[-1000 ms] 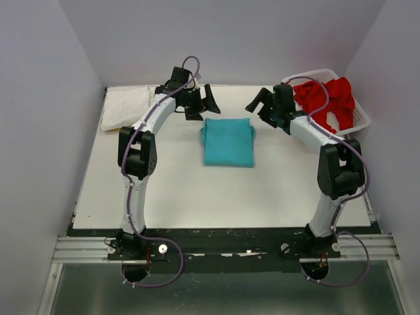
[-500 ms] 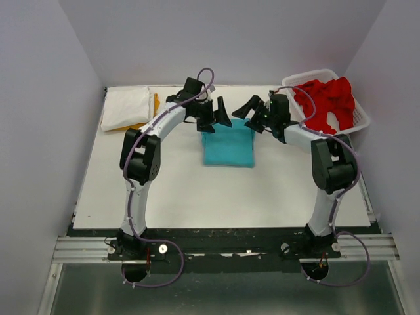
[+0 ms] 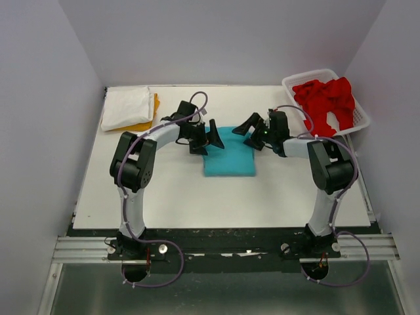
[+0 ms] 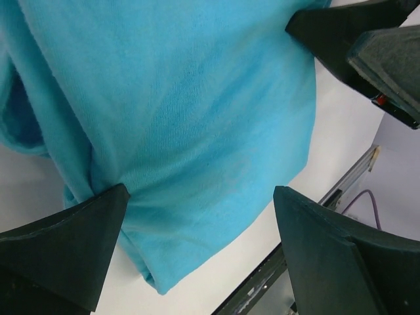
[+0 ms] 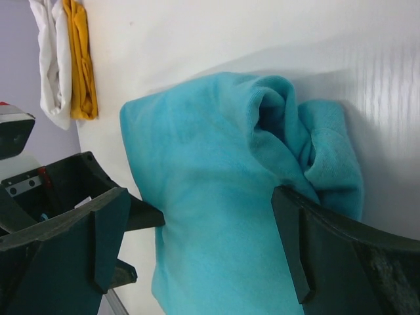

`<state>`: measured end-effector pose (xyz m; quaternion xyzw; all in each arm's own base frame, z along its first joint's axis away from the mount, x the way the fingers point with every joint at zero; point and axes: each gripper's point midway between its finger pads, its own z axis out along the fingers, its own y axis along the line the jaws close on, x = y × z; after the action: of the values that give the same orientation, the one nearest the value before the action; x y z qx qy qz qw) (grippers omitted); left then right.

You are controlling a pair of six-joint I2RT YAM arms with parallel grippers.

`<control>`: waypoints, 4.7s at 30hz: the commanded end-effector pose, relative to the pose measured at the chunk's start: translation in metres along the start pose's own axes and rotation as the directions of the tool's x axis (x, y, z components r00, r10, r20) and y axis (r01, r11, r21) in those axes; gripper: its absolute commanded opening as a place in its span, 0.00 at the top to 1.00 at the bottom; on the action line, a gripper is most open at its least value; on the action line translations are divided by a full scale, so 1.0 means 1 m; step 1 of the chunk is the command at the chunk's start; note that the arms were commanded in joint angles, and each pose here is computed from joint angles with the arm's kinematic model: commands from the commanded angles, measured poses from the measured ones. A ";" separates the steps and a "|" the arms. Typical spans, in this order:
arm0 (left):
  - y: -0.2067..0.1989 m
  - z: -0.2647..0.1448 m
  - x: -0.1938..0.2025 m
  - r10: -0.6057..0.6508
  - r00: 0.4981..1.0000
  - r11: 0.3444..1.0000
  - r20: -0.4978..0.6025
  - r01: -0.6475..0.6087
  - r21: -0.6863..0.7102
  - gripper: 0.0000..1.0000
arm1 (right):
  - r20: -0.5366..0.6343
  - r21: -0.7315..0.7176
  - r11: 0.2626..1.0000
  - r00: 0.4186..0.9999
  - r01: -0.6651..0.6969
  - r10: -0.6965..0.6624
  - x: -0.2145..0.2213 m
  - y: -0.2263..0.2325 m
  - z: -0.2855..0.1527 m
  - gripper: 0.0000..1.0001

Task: Fold and stack the t-shirts
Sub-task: Fold the long partially folded tshirt into a neat square, then put the neatly folded tshirt into the corner of the board with the left arm

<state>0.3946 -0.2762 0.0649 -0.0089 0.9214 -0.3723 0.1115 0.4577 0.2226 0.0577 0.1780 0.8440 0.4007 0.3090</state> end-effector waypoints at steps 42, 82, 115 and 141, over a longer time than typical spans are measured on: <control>0.025 0.016 0.100 -0.027 0.998 0.950 -0.051 0.010 -0.311 0.61 | 0.398 0.284 0.957 0.902 0.052 -0.167 0.007 -0.021 -0.192 0.00; 0.067 -0.137 -0.098 0.634 0.772 0.296 0.032 -0.205 -0.933 1.00 | 0.469 0.428 0.900 0.833 0.077 -0.294 -0.013 -0.040 -0.217 0.00; 0.061 -0.320 -0.235 0.763 0.614 0.307 0.203 -0.069 -0.949 1.00 | 0.452 0.529 0.847 0.826 0.056 -0.337 -0.018 -0.063 -0.213 0.00; 0.206 -0.296 -0.262 0.477 0.800 0.600 0.364 0.006 -0.800 1.00 | 0.427 0.571 0.820 0.842 0.031 -0.330 -0.014 -0.075 -0.212 0.00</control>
<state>0.6072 0.0884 0.2067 0.0244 0.8878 0.1638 0.4295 0.3203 0.0552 0.1018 0.2612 0.8273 0.0701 0.4924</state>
